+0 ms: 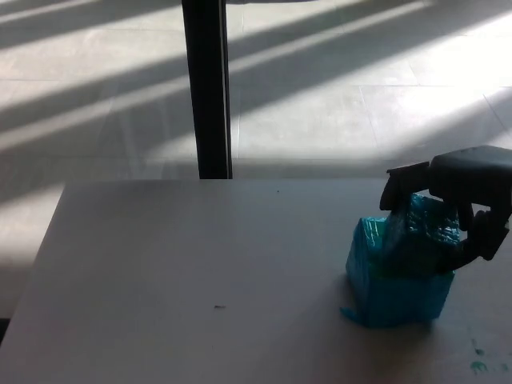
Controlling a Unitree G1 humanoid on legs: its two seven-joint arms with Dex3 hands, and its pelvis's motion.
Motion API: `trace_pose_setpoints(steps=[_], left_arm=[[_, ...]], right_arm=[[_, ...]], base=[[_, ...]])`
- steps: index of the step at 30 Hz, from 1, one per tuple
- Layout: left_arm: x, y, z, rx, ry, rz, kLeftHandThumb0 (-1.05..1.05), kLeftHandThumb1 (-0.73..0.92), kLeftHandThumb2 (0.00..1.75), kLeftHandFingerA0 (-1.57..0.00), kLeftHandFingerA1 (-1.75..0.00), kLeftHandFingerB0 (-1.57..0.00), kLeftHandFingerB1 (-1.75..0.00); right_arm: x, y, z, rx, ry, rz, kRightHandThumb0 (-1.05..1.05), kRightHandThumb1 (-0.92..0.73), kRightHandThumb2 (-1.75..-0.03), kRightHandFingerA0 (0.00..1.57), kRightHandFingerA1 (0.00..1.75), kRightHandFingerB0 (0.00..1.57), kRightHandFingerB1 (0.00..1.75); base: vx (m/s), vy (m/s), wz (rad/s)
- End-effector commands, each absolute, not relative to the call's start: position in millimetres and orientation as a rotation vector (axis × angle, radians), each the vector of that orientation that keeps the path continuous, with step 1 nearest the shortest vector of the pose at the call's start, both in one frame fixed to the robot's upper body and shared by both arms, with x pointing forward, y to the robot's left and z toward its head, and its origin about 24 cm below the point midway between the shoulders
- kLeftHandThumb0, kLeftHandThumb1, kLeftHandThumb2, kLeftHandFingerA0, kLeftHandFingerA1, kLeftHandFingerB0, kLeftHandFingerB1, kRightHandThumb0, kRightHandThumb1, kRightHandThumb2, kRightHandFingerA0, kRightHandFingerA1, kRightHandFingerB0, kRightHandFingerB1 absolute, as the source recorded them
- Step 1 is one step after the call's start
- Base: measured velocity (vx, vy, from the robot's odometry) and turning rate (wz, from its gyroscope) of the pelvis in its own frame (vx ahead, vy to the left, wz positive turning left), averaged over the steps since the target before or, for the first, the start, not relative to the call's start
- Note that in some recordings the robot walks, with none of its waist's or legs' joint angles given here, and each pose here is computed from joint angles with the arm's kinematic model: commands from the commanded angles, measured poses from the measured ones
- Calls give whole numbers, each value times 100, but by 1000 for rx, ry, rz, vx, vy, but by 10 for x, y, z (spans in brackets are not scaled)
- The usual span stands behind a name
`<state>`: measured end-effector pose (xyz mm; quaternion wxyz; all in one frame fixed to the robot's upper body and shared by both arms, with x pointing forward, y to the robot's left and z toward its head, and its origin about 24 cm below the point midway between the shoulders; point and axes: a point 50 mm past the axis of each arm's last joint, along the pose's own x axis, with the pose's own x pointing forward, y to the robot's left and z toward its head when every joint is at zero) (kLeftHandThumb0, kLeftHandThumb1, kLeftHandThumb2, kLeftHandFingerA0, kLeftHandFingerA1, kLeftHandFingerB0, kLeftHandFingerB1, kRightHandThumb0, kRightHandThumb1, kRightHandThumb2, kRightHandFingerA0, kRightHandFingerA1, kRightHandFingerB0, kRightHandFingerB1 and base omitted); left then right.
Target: The robot uses its right hand to pick up the small cube kept on the middle on the desk and place it on the bigger cube kept next to it
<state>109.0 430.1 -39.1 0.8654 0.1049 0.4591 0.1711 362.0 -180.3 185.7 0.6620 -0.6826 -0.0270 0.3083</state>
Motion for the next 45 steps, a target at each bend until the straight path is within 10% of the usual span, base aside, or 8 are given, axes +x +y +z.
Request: trace_pose_setpoints(steps=[1,8,10,14,19,23,25,45], left_arm=[[1092,4388,-289,257,950,364,-72,66,61,-43,-66,-51,-53],[1092,4377,-307,252,961,368,-74,66,60,-49,-61,-51,-49],[1091,4376,-301,276,963,344,-76,54,99,-41,-65,-44,-59],[1084,4386,-297,263,958,361,-73,65,59,-64,-99,-60,-66],[1103,4395,-283,230,956,376,-71,64,60,-50,-70,-54,-57],[1111,4403,-265,275,955,355,-74,55,100,-47,-67,-48,-61],[1110,4408,-262,271,958,358,-74,65,60,-51,-65,-55,-55],[1055,4421,-265,311,980,347,-74,68,62,-49,-63,-54,-52]], right_arm=[[3678,-1739,1775,-1551,38,731,-27,-74,-72,69,152,75,106],[3753,-1687,1724,-1513,22,710,-23,-72,-74,69,175,63,155],[3756,-1666,1737,-1504,2,710,-24,-74,-75,75,161,71,126],[3753,-1659,1764,-1503,28,696,-43,-70,-63,38,79,11,24],[3751,-1670,1799,-1611,76,685,-82,-47,-79,0,4,0,7],[3732,-1684,1860,-1658,109,719,-96,-55,-93,0,13,0,0],[3722,-1684,1871,-1670,114,721,-96,-56,-92,0,13,0,0],[3617,-1898,2488,-1530,32,626,-96,-55,-91,0,15,0,0]], base=[[0,0,0],[0,0,0],[0,0,0],[0,0,0],[0,0,0],[0,0,0],[0,0,0],[0,0,0]])
